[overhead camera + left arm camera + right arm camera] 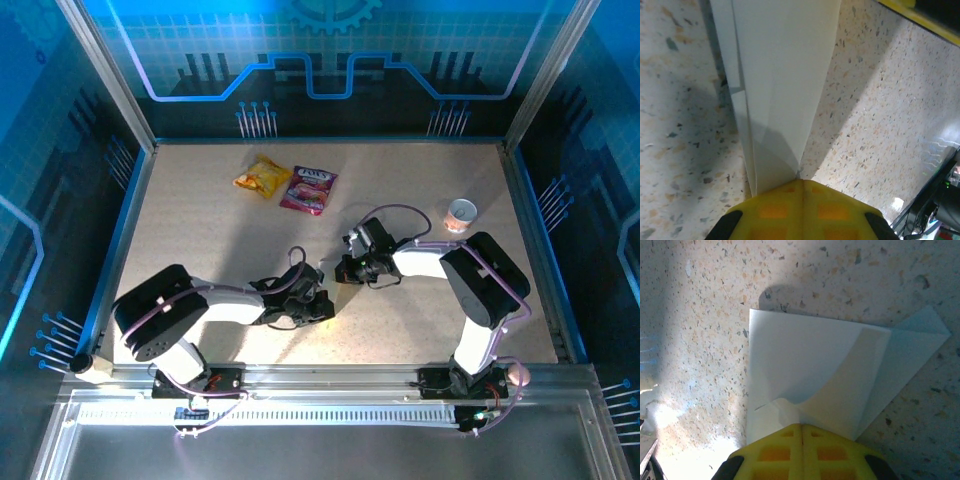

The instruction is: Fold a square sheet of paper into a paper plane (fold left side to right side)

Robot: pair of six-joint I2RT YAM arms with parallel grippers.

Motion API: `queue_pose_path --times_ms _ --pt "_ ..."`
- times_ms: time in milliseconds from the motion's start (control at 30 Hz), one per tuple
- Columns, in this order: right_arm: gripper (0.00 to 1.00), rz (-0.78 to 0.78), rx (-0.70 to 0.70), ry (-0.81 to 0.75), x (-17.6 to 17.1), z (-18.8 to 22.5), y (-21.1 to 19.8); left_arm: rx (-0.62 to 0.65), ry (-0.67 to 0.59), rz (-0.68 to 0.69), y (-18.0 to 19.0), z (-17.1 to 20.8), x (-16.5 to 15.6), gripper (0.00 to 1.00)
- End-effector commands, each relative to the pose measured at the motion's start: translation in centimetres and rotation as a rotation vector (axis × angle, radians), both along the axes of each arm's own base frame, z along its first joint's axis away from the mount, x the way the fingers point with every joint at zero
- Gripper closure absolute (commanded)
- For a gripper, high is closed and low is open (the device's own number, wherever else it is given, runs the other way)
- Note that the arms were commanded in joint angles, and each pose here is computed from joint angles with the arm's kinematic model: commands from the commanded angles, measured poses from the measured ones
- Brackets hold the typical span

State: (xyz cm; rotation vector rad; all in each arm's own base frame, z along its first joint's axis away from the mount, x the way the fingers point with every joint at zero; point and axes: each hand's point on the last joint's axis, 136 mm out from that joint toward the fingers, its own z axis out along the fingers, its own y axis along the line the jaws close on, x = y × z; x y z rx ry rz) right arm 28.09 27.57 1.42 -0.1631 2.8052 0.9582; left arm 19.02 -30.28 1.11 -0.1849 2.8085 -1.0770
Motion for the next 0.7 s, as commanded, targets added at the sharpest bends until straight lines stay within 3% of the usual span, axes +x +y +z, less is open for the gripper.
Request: queue_pose_path --times_ms 0,667 --pt "1.00 -0.011 -0.017 0.014 0.8 0.1 -0.5 0.177 0.160 -0.007 3.4 -5.1 -4.8 1.00" --pt "1.00 -0.088 -0.022 0.024 5.3 -1.7 -3.1 0.221 0.211 0.015 4.5 -6.3 -6.8 1.00"
